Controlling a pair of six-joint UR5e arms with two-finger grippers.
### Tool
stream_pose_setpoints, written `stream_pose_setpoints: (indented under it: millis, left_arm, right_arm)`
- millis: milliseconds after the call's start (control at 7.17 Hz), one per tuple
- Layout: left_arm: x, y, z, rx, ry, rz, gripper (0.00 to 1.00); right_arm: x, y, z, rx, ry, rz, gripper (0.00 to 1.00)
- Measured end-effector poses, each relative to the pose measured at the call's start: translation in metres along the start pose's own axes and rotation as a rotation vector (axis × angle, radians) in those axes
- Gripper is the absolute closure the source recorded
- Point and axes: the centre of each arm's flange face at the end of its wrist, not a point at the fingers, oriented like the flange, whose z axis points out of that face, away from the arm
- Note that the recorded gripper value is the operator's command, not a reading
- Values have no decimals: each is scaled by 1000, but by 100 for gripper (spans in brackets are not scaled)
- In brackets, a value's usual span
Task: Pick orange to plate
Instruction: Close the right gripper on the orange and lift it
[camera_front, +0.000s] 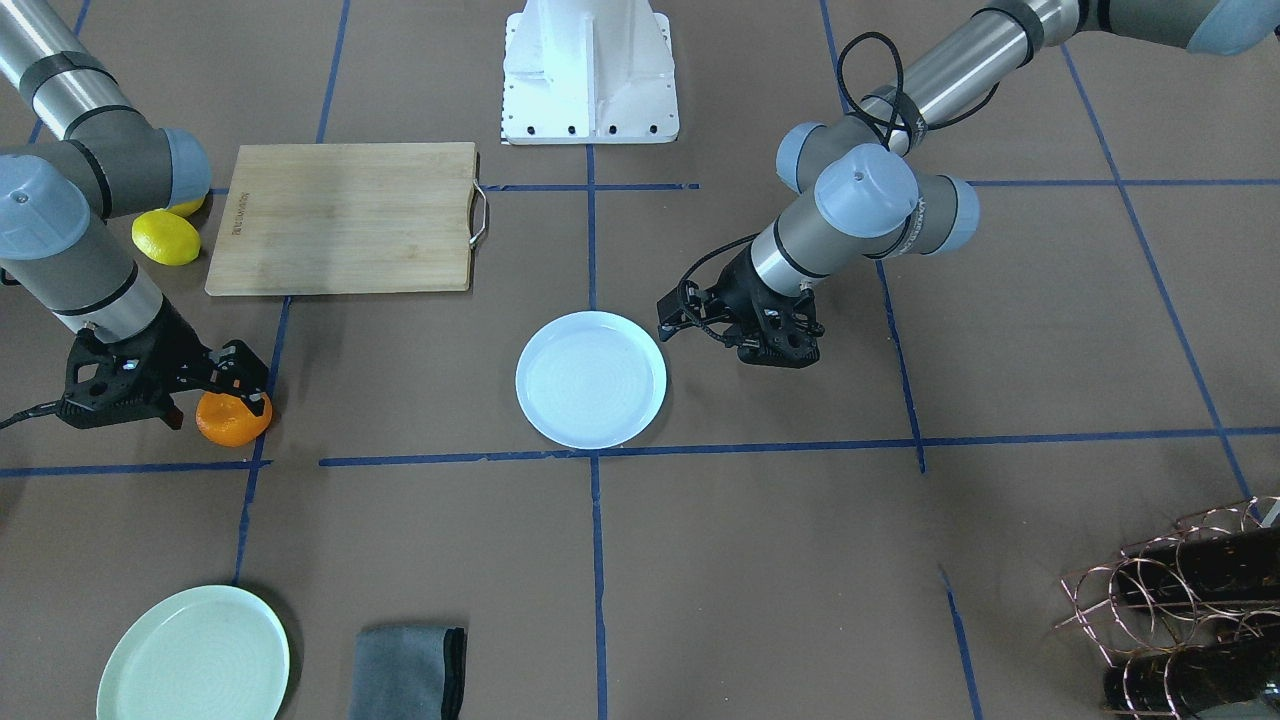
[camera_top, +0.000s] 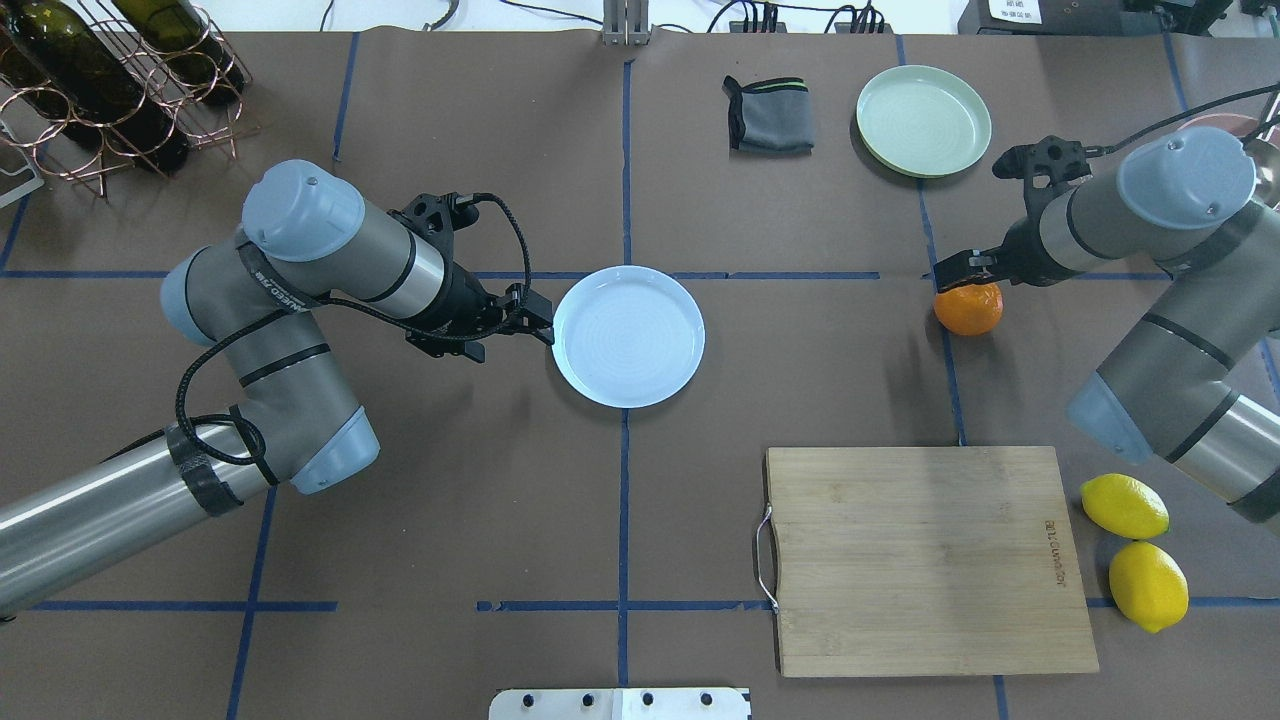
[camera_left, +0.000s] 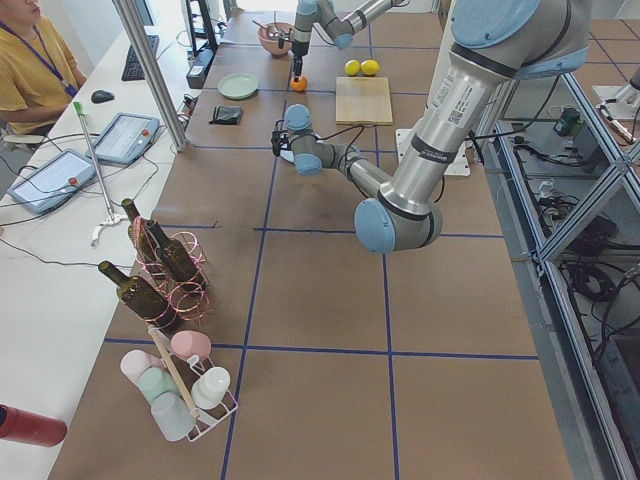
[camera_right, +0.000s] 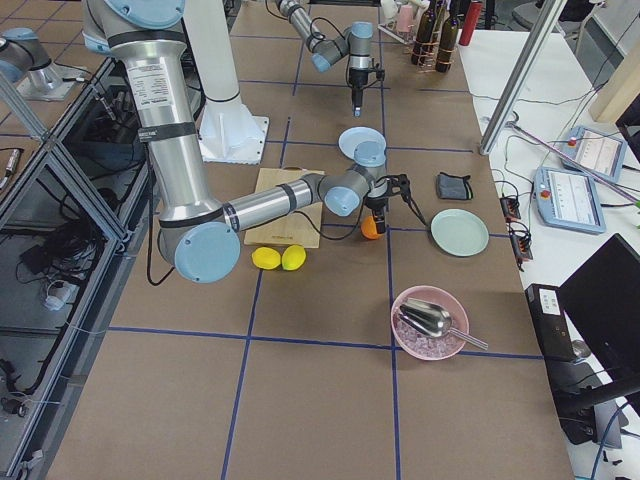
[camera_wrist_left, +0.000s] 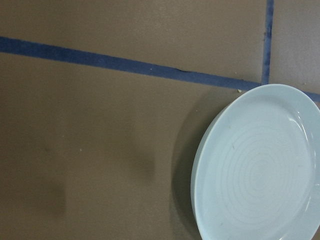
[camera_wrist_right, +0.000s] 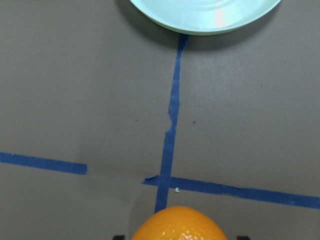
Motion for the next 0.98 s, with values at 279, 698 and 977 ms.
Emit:
stream_pose_setpoints:
  millis: [279,698,977]
  left_arm:
    - [-1,0,0,0,-1,0,0]
    - [0,0,-1,0,2,2,0]
    - [0,1,-1,1,2,1,0]
  right_arm:
    - [-4,6,7,-12,3,-8,0]
    - [-1,13,24,-35,26,-10,0]
    - [-2,13,28,-40,29,-10,28]
